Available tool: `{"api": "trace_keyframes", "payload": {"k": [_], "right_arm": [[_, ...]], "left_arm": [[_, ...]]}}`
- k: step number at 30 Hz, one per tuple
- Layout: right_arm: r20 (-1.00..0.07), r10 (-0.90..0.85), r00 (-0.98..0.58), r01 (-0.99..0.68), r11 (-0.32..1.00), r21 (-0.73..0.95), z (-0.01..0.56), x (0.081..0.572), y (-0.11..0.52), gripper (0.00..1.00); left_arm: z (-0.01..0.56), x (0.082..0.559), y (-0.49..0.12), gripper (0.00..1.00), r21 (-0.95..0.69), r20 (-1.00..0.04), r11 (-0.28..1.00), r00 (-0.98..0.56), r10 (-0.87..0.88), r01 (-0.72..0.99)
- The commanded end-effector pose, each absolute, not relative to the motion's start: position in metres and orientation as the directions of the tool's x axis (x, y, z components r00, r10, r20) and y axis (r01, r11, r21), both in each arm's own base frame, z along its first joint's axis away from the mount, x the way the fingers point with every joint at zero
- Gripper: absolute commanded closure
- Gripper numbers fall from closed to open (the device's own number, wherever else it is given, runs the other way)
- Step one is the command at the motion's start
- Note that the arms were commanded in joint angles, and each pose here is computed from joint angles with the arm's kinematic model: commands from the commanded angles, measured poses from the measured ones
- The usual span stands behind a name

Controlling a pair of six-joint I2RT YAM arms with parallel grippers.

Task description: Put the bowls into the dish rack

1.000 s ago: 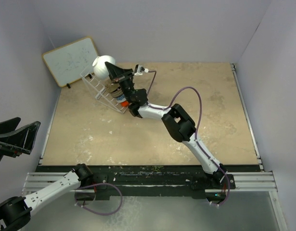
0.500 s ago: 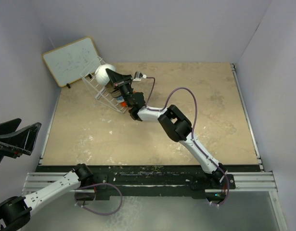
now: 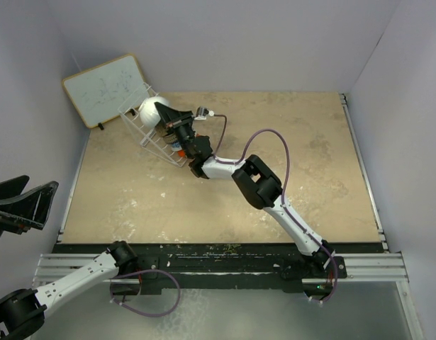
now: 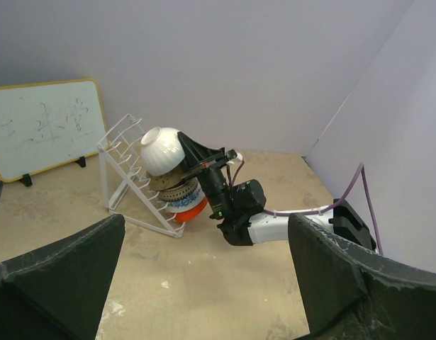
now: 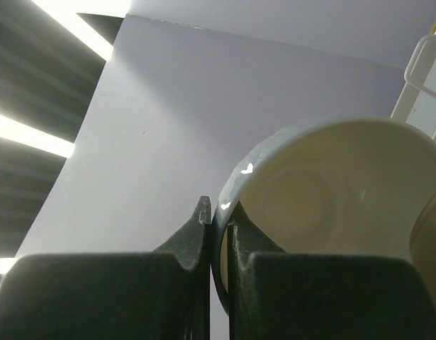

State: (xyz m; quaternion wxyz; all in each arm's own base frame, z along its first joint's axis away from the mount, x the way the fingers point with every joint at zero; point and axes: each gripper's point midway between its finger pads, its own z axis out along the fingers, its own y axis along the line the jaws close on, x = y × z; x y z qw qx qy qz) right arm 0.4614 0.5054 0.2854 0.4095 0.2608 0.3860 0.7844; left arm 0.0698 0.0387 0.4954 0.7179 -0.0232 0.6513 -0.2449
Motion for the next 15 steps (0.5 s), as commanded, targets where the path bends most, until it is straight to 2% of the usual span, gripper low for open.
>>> {"api": "trace_keyframes", "payload": {"k": [1, 11, 15], "right_arm": [[0.189, 0.821, -0.539, -0.506, -0.495, 0.706, 0.3392, 0.4541, 0.4803, 0.99], [0.185, 0.81, -0.557, -0.485, -0.498, 0.719, 0.3335, 0.4625, 0.4811, 0.96], [0.184, 0.81, -0.557, -0.48, -0.494, 0.725, 0.3326, 0.4625, 0.4804, 0.91]], "left_arm": [[0.4995, 0.0668, 0.044, 0.01, -0.359, -0.918, 0.875, 0.047, -0.393, 0.324], [0.4987, 0.0687, 0.0441, 0.01, -0.356, -0.92, 0.879, 0.046, -0.389, 0.316], [0.4991, 0.0693, 0.0427, 0.01, -0.357, -0.92, 0.878, 0.044, -0.39, 0.319]]}}
